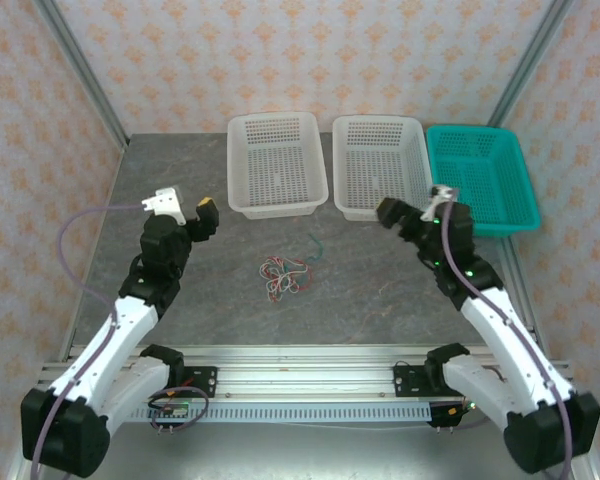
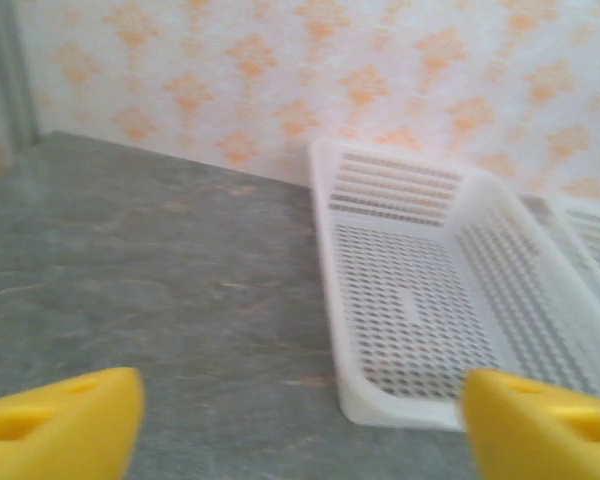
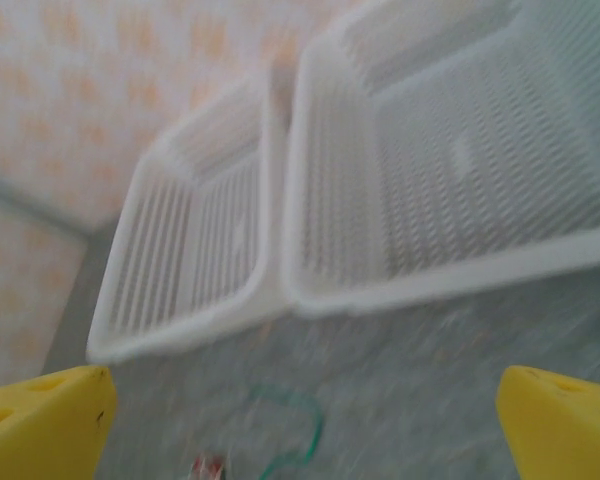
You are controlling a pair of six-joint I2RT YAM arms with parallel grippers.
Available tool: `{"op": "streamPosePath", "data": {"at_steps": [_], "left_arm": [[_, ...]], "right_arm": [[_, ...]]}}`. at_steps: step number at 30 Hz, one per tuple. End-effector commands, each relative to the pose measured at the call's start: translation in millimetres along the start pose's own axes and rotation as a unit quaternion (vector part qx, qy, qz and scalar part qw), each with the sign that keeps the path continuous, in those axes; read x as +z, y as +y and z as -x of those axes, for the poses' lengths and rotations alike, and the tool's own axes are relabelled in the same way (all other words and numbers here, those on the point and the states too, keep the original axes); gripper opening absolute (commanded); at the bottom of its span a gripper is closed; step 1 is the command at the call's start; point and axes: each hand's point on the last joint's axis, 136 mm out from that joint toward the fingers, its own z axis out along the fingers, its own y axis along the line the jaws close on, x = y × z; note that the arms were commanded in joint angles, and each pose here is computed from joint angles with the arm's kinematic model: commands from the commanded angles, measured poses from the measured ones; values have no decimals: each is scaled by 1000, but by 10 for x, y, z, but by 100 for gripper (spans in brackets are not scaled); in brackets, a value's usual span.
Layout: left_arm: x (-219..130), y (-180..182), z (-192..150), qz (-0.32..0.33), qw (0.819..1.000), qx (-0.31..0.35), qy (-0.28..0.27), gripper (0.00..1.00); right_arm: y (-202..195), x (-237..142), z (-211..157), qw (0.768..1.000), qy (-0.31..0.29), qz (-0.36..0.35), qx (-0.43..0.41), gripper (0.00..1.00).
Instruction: Untangle the cables
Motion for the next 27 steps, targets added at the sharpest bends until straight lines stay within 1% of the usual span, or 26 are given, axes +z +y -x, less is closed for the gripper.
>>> {"op": "streamPosePath", "data": {"at_steps": [1, 2, 3, 4, 6, 9, 12, 14, 16, 19, 22, 25, 27], "left_arm": [[-198, -244, -581, -38, 984, -73, 157, 63], [-237, -360, -697, -52, 979, -78, 183, 57], [-269, -459, -798, -59, 973, -93, 204, 53], [-307, -567, -922, -64, 968, -93, 226, 50], [-361, -769, -1099, -72, 961, -78, 254, 45], [-355, -1089, -1301, -83, 952, -55, 288, 43], [-258, -1415, -1514, -103, 937, -44, 332, 43], [-155, -1517, -1649, -93, 927, -40, 362, 42], [-57, -1592, -1731, -85, 921, -39, 378, 40], [55, -1746, -1848, -92, 912, -59, 396, 38], [125, -1726, -1975, -73, 907, -64, 410, 38], [151, -1585, -2041, -43, 910, -48, 410, 38], [160, -1576, -2076, -47, 908, -53, 413, 38]], "right_arm": [[328, 137, -618, 990, 132, 43, -7, 98], [442, 218, -762, 986, 157, 55, -10, 98], [525, 290, -876, 982, 175, 62, -12, 98], [589, 384, -997, 979, 193, 64, -12, 98], [632, 568, -1224, 973, 223, 54, -12, 97], [526, 779, -1443, 968, 252, 15, -6, 94], [325, 872, -1488, 970, 240, -27, 4, 93], [237, 869, -1498, 973, 229, -39, 7, 93], [181, 831, -1511, 973, 226, -46, 7, 93], [92, 760, -1518, 974, 220, -58, 9, 93], [33, 699, -1481, 977, 204, -65, 17, 94], [17, 658, -1447, 980, 189, -63, 21, 94], [20, 651, -1423, 981, 185, -62, 21, 94]]}}
